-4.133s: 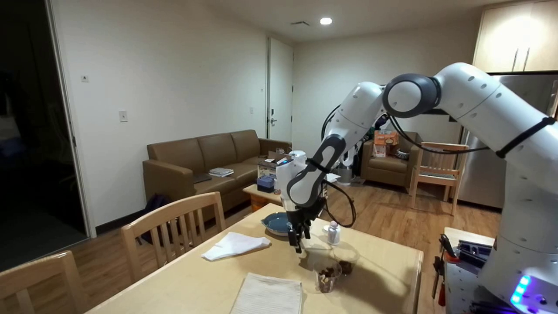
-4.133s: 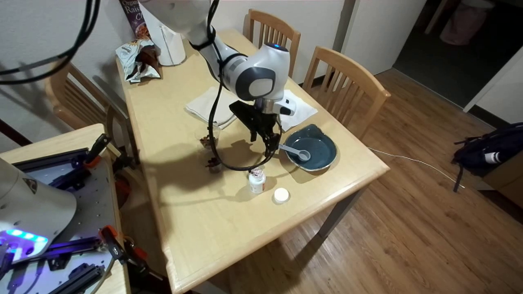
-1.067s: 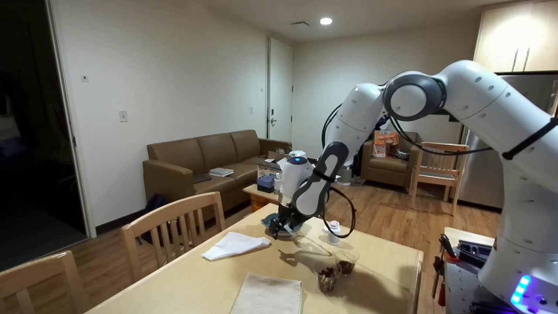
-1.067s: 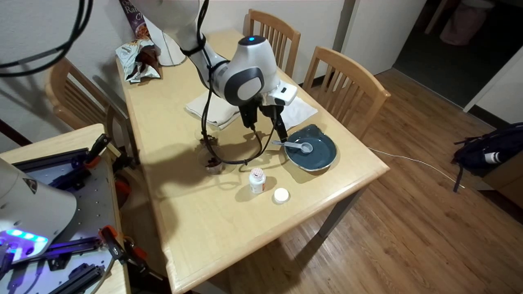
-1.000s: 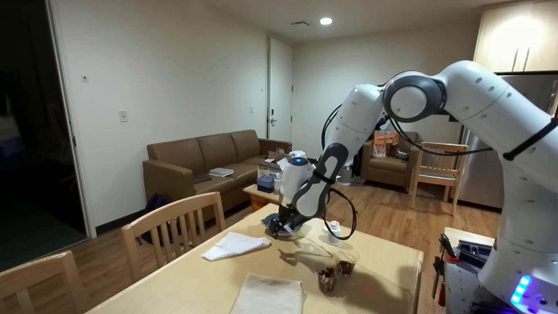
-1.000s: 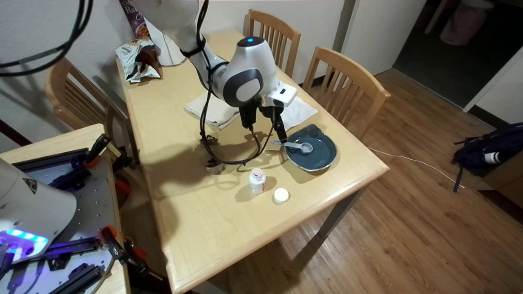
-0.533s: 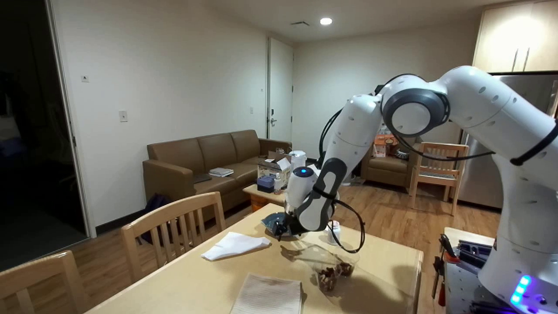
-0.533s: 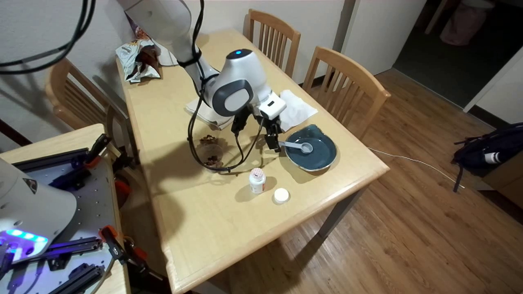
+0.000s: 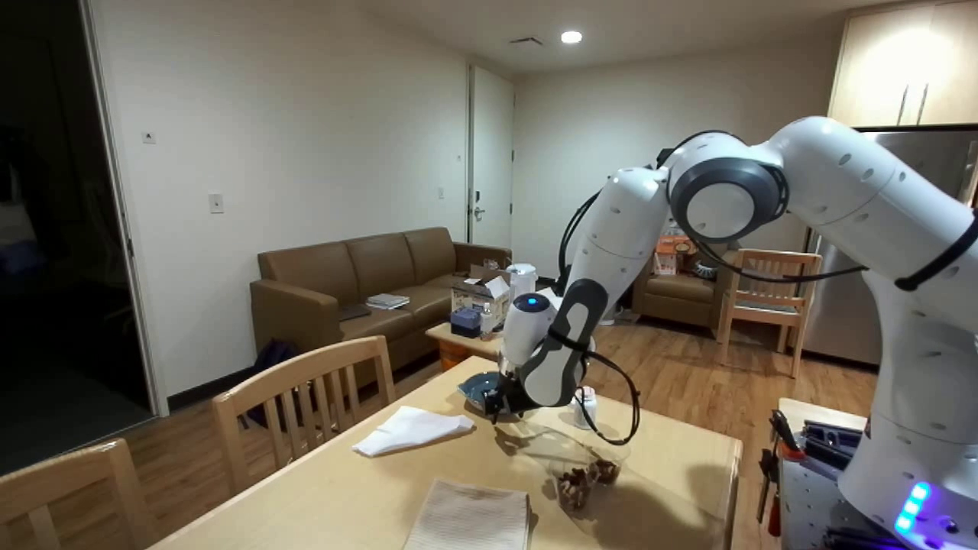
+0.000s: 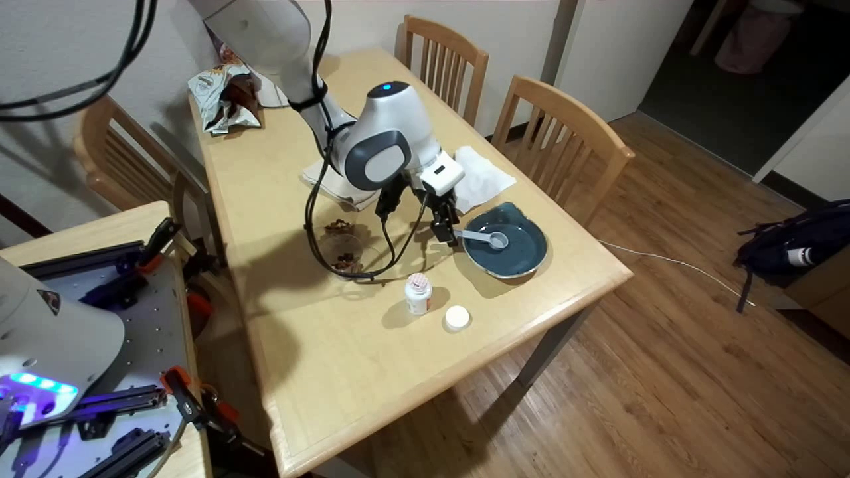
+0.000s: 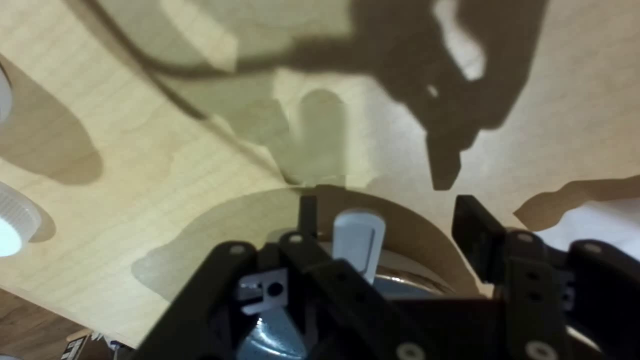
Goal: Take the spoon from the bowl and put it in the cup, then move the two cups slightly forward
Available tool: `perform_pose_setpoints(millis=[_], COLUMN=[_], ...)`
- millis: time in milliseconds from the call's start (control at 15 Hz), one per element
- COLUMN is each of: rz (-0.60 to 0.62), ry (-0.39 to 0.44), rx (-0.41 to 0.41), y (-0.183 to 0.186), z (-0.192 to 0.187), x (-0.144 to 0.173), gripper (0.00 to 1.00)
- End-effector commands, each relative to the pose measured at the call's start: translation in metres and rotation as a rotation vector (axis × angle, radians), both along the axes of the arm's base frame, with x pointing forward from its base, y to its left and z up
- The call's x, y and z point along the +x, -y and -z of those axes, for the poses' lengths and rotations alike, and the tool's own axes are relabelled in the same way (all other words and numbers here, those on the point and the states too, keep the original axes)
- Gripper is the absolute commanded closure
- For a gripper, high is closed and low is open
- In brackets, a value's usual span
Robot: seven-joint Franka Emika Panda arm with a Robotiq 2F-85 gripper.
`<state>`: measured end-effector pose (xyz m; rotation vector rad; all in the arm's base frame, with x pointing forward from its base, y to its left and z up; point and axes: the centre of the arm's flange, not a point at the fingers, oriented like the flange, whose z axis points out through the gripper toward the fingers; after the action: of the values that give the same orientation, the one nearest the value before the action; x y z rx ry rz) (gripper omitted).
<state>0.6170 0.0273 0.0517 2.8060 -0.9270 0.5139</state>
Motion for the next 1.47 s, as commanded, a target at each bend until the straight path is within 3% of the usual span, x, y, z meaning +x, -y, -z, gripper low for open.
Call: perform_pose_setpoints(millis=[0, 333, 400, 667, 733, 1000, 1400], rz=[-0.017, -0.019, -0.021, -0.027, -0.032, -0.052, -0.081], ry=[0.009, 0.009, 0.005, 0.004, 0.006, 0.006, 0.047], rx=[0.001, 0.017, 0.017, -0.012, -0.023, -0.043, -0.161], y=[0.000, -0.001, -0.002, -0.006, -0.008, -0.011, -0.019], z=[0.001, 0.002, 0.003, -0.002, -0.004, -0.009, -0.032], x=[0.003, 0.003, 0.003, 0.000, -0.001, -0.005, -0.039], gripper=[0.59, 0.92, 0.94, 0.99, 0.95, 0.94, 0.94])
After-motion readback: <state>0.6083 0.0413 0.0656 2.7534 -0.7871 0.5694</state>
